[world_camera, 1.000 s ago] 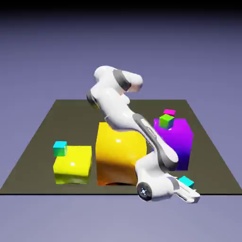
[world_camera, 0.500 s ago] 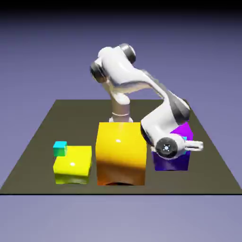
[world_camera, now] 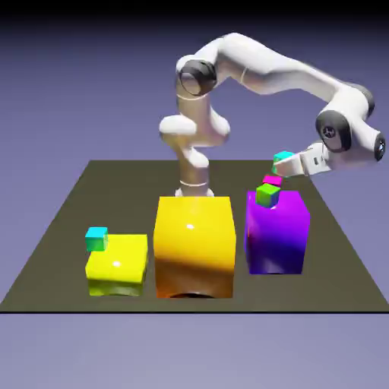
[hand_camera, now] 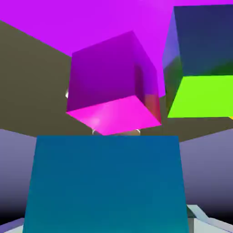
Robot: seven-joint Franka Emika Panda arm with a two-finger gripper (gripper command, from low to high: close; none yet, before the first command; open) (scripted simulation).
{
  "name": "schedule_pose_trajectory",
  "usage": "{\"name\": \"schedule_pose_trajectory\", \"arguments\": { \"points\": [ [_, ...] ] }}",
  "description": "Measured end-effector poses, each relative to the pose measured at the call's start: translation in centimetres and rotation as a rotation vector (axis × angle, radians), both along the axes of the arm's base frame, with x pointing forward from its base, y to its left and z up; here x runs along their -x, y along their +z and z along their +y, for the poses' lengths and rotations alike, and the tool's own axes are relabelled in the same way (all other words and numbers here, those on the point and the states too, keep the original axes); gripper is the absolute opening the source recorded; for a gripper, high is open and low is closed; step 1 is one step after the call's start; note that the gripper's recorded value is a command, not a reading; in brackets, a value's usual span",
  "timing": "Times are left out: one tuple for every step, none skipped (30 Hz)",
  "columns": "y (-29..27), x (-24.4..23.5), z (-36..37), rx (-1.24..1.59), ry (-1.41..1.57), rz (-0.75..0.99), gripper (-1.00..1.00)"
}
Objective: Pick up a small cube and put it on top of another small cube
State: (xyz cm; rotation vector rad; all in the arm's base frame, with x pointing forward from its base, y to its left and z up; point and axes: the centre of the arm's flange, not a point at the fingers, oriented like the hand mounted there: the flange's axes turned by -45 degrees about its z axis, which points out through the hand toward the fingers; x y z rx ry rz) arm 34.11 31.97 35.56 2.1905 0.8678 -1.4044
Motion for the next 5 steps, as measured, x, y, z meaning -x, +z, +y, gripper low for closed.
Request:
{"name": "schedule_pose_trajectory", "arguments": {
  "points": [
    [-0.6,0.5,-0.5,0.0,0.0,0.0,-1.0],
    [-1.3,1.0,-1.0,0.001,-0.001,0.0,-1.0],
    [-1.7,1.4,-1.4,0.002,-0.001,0.001,1.0],
    [-1.7,1.4,-1.4,0.002,0.0,0.0,1.0],
    [-1.7,1.4,-1.4,0.002,0.0,0.0,1.0]
  ]
}}
